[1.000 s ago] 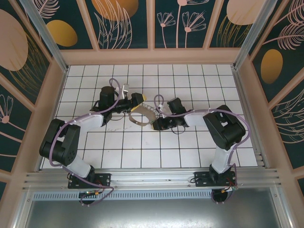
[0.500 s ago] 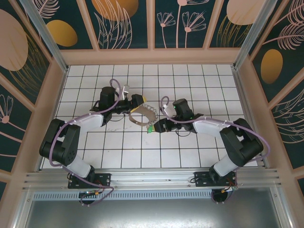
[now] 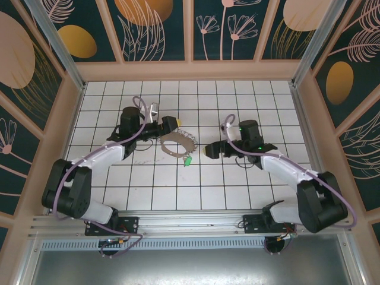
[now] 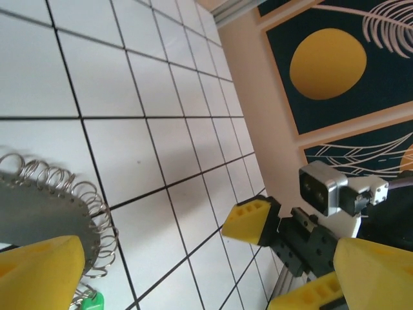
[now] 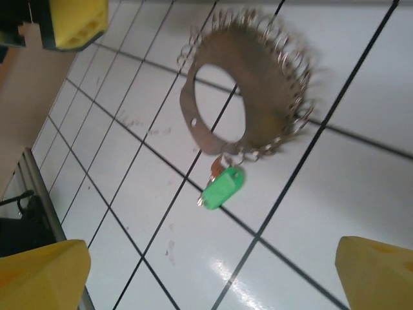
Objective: Put the keys on the keyring
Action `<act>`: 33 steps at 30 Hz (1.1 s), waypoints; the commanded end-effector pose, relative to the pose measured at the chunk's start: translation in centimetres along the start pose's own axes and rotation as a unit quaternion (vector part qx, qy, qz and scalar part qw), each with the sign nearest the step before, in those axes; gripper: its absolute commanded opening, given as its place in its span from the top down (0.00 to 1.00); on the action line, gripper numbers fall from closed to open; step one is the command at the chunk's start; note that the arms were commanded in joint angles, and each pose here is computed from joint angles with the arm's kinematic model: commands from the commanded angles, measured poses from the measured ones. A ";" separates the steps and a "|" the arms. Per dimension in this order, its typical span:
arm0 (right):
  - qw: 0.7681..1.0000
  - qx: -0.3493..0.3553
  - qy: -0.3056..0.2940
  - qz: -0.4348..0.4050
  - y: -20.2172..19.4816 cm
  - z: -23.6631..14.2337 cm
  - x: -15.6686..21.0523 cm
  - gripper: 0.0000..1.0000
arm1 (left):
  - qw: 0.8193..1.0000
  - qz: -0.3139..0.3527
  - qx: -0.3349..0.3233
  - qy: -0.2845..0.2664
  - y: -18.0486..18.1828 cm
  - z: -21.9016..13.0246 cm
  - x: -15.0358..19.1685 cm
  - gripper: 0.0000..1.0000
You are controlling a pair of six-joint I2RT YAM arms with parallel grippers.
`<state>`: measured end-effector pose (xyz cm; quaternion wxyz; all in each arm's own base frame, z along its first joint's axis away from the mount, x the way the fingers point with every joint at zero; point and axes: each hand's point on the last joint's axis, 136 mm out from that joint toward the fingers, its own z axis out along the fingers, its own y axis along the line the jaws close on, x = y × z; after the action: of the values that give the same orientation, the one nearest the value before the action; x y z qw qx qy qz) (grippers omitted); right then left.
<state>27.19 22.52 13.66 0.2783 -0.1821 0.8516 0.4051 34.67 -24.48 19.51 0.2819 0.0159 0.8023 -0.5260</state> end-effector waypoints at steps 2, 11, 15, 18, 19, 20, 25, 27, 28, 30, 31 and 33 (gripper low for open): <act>0.997 0.059 -0.055 -0.003 -1.5 -3.4 -2.7 0.01 | 0.994 0.085 -0.026 -0.057 -2.3 -1.8 -2.8 0.01; 0.907 0.314 -0.277 0.038 -8.6 -14.4 -11.0 0.01 | 0.939 0.201 -0.167 -0.225 -2.3 -7.8 -8.0 0.02; 0.844 0.397 -0.356 0.053 -11.4 -19.2 -12.3 0.01 | 0.892 0.257 -0.213 -0.305 -2.5 -11.4 -9.3 0.01; 0.806 0.440 -0.392 0.060 -13.6 -21.1 -12.1 0.01 | 0.854 0.315 -0.242 -0.336 -2.7 -13.2 -9.5 0.01; 0.790 0.458 -0.402 0.068 -14.7 -21.5 -11.5 0.01 | 0.839 0.330 -0.251 -0.351 -2.9 -14.1 -9.7 0.01; 0.781 0.471 -0.405 0.068 -15.5 -21.8 -11.1 0.01 | 0.825 0.342 -0.263 -0.365 -2.7 -14.8 -9.8 0.01; 0.765 0.514 -0.378 0.086 -19.7 -21.5 -8.6 0.01 | 0.767 0.356 -0.348 -0.406 0.2 -18.8 -10.1 0.01; 0.760 0.518 -0.382 0.088 -20.6 -21.4 -8.0 0.01 | 0.749 0.349 -0.380 -0.415 2.2 -20.1 -9.7 0.01; 0.759 0.519 -0.385 0.084 -20.9 -21.2 -7.6 0.01 | 0.745 0.345 -0.391 -0.416 3.3 -20.5 -9.4 0.01; 0.754 0.520 -0.394 0.074 -21.1 -21.1 -7.2 0.01 | 0.739 0.334 -0.406 -0.421 5.2 -21.1 -8.8 0.01; 0.751 0.521 -0.400 0.070 -21.1 -21.2 -7.0 0.01 | 0.737 0.329 -0.411 -0.424 6.0 -21.4 -8.5 0.01; 0.743 0.522 -0.415 0.055 -20.9 -21.5 -6.7 0.01 | 0.732 0.322 -0.423 -0.425 7.6 -21.6 -8.1 0.01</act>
<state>36.30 -5.76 13.75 0.5688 0.2234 0.7904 -0.0421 34.69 -2.19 22.32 0.6951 -0.0499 0.7171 0.0091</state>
